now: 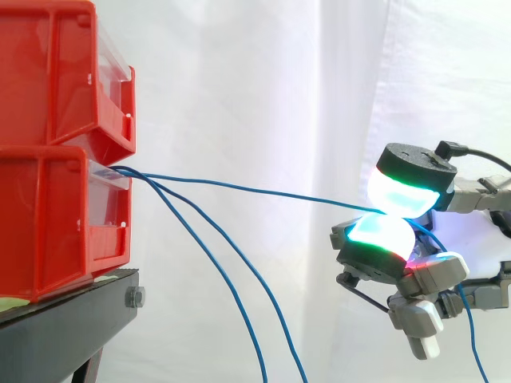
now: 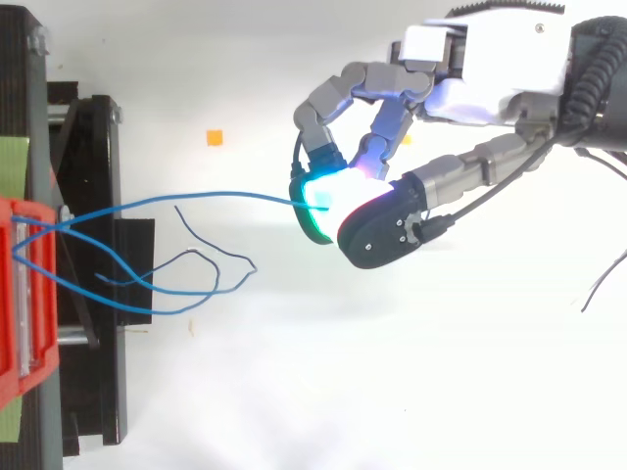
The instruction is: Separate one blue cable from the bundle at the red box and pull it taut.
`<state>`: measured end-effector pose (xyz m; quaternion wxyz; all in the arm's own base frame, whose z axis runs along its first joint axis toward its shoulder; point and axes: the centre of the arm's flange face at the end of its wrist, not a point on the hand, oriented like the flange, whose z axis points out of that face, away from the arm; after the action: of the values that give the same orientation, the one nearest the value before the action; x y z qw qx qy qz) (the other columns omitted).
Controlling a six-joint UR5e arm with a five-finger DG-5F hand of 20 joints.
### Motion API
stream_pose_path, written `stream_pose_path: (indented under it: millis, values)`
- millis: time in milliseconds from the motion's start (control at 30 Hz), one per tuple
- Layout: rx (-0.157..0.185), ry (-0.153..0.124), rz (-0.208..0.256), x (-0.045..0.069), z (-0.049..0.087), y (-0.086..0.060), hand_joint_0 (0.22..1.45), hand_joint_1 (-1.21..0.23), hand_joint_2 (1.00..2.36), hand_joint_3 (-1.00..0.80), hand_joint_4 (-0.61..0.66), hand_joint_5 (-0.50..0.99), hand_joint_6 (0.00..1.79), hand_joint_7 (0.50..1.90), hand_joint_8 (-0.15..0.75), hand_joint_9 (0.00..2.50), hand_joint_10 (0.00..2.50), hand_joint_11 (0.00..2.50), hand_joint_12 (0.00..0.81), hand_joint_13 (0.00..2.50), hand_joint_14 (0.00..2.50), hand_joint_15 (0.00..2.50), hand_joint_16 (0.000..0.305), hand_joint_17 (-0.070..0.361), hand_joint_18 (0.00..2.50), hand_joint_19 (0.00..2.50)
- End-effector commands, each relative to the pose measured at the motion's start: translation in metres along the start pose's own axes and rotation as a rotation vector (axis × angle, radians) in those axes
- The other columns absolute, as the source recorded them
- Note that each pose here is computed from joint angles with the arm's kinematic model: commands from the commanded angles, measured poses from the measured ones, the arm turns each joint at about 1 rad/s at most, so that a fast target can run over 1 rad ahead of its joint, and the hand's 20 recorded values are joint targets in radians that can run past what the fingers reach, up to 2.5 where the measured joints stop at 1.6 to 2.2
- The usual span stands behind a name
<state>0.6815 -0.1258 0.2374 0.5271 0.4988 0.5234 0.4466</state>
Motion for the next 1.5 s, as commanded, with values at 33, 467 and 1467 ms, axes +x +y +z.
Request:
stream_pose_path:
  millis: [33,467,1467]
  values:
    - [0.0,0.0,0.0,0.0,-0.0001,-0.0002,0.61,-0.78,1.02,0.0,-0.02,-0.11,0.88,1.33,0.378,1.25,0.02,1.4,0.371,1.07,0.02,0.85,0.042,0.095,0.92,0.48]
    - [0.0,0.0,0.0,0.0,-0.0001,-0.0002,0.61,-0.78,1.02,0.0,-0.02,-0.11,0.88,1.33,0.388,1.27,0.02,1.41,0.376,1.06,0.02,0.83,0.042,0.095,0.91,0.48]
    - [-0.001,0.0,0.0,0.0,0.0003,0.0005,0.61,-0.78,1.03,0.0,-0.02,-0.11,0.88,1.33,0.388,1.28,0.02,1.42,0.381,1.06,0.02,0.84,0.043,0.096,0.9,0.48]
